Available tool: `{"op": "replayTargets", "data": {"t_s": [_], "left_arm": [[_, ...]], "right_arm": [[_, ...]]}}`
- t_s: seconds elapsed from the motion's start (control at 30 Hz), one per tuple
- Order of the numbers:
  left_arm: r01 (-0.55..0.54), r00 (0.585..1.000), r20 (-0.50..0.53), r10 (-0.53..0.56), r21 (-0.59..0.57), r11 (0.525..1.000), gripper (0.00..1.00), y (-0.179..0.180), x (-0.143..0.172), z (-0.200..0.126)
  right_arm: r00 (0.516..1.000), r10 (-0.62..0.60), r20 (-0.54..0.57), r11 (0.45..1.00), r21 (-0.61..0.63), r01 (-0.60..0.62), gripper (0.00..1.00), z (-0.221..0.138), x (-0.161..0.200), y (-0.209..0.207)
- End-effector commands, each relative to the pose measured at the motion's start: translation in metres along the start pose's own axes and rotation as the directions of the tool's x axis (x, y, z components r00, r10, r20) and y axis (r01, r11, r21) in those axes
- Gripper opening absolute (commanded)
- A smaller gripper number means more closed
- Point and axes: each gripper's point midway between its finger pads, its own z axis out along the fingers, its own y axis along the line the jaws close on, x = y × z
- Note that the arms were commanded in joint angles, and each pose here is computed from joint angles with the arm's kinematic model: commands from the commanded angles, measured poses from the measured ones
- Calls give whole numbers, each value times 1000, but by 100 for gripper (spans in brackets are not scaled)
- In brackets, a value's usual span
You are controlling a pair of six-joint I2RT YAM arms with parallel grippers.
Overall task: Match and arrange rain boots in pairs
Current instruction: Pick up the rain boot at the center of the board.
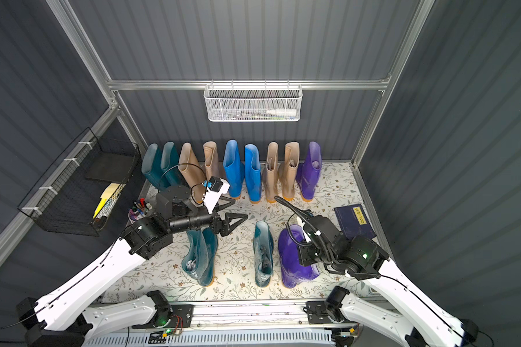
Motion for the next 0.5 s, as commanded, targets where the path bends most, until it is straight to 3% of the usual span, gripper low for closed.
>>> {"op": "replayTargets", "data": {"t_s": [0.0, 0.47], "left_arm": [[5, 1000, 12, -5, -9, 1000, 87, -3, -3, -9], [2, 1000, 29, -3, 5, 1000, 87, -8, -10, -16]], "right_arm": [[985, 2, 172, 999, 41, -9, 0, -21, -31, -8], [950, -52, 308, 969, 247, -27, 0, -60, -60, -49]]}}
